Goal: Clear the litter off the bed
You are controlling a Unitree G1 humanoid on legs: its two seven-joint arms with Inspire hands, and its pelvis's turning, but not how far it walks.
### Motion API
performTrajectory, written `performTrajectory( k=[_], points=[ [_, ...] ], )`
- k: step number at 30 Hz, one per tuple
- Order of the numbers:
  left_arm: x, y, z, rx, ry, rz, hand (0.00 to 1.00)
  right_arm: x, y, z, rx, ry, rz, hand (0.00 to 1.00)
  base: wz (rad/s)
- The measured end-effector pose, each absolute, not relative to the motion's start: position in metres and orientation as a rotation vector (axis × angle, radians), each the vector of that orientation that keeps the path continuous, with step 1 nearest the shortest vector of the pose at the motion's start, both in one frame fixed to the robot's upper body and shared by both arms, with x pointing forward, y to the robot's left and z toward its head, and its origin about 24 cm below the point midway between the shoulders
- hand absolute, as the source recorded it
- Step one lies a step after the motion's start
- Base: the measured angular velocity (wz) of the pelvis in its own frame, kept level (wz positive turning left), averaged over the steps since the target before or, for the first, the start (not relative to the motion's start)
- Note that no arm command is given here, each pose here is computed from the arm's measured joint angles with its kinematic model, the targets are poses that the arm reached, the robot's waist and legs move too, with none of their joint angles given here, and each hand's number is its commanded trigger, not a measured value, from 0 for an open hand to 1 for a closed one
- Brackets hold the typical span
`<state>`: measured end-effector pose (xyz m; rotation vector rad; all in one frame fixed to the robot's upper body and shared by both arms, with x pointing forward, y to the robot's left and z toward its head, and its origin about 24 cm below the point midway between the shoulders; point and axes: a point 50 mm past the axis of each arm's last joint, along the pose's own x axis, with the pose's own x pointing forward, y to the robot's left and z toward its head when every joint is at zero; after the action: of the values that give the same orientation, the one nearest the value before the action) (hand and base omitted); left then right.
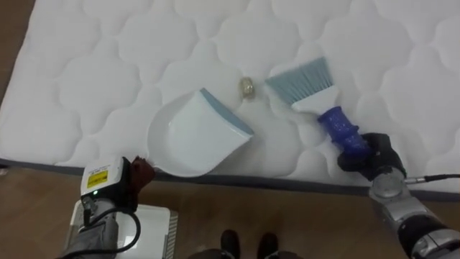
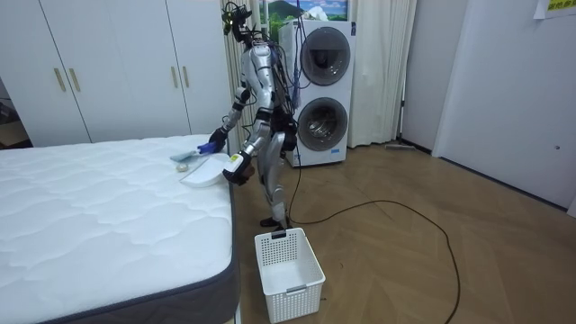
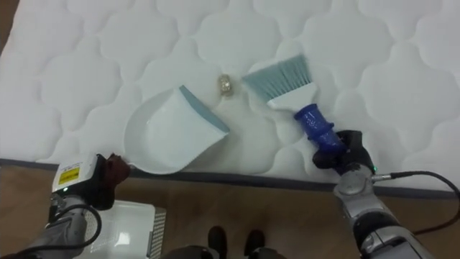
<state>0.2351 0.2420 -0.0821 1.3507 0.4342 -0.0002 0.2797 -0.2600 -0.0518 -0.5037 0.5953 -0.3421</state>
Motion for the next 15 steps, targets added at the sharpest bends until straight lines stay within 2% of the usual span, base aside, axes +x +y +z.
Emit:
performTrajectory(
  k=[8, 15],
  points=[
    [0.235, 0.248, -0.08, 1.384, 0.418, 0.018, 1.0, 0.271, -0.271, -0.057, -0.452, 0.653, -0.406, 1.0, 0.01],
    [0.236, 0.254, -0.076, 1.419, 0.414, 0.025, 1.0, 0.263, -0.289, -0.056, -0.572, 0.699, -0.444, 1.0, 0.01]
  ],
)
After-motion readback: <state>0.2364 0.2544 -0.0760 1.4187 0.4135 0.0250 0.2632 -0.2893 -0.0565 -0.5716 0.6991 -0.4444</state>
